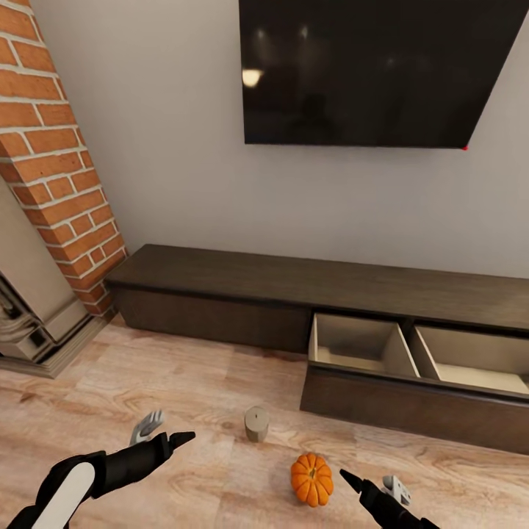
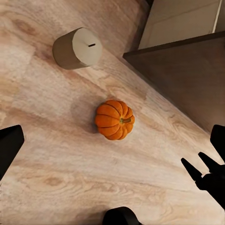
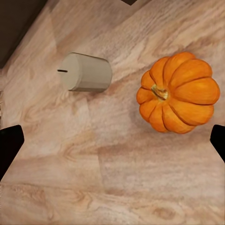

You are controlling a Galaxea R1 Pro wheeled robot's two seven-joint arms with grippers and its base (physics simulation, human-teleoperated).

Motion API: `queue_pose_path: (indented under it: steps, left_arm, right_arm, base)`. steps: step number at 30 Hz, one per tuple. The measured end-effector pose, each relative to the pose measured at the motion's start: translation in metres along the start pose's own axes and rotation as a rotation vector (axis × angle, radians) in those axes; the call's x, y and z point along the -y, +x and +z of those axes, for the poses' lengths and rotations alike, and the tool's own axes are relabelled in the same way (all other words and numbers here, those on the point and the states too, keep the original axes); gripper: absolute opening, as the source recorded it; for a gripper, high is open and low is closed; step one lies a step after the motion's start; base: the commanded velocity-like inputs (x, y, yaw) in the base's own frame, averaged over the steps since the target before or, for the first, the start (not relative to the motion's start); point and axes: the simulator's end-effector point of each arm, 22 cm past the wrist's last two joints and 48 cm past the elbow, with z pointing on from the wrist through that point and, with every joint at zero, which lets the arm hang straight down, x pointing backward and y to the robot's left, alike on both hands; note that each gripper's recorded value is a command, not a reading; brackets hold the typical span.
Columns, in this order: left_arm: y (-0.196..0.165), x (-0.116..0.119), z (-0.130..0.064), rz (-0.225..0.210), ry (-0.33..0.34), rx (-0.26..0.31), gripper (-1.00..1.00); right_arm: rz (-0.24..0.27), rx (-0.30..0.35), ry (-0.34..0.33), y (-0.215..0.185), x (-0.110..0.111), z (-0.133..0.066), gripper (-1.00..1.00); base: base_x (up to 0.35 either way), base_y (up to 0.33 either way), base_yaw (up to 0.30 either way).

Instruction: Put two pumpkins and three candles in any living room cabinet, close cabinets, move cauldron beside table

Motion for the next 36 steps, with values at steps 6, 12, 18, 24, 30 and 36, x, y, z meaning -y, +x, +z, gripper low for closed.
queue_pose_path:
  steps: [6, 12, 18, 24, 30, 36]
  left_arm:
    - [0.014, -0.025, 0.011, -0.026, -0.025, -0.020, 1.00]
    - [0.021, -0.035, 0.019, -0.028, -0.027, -0.022, 1.00]
    - [0.027, -0.044, 0.027, -0.028, -0.027, -0.023, 1.00]
    - [0.034, -0.054, 0.035, -0.027, -0.026, -0.023, 1.00]
    - [0.041, -0.064, 0.043, -0.027, -0.027, -0.024, 1.00]
    - [0.047, -0.074, 0.050, -0.028, -0.028, -0.024, 1.00]
  right_arm:
    - [0.000, 0.001, -0.010, 0.006, 0.007, 0.007, 1.00]
    - [-0.001, 0.000, -0.011, 0.012, 0.017, 0.014, 1.00]
    - [-0.002, 0.000, -0.011, 0.018, 0.028, 0.022, 1.00]
    - [-0.002, 0.000, -0.011, 0.024, 0.038, 0.028, 1.00]
    - [-0.002, 0.000, -0.011, 0.030, 0.049, 0.035, 1.00]
    - [-0.002, 0.001, -0.010, 0.036, 0.060, 0.042, 1.00]
  base:
    - [0.000, 0.000, 0.000]
    - [0.000, 0.000, 0.000]
    - [0.000, 0.000, 0.000]
    - [0.000, 0.000, 0.000]
    - [0.000, 0.000, 0.000]
    - [0.000, 0.000, 0.000]
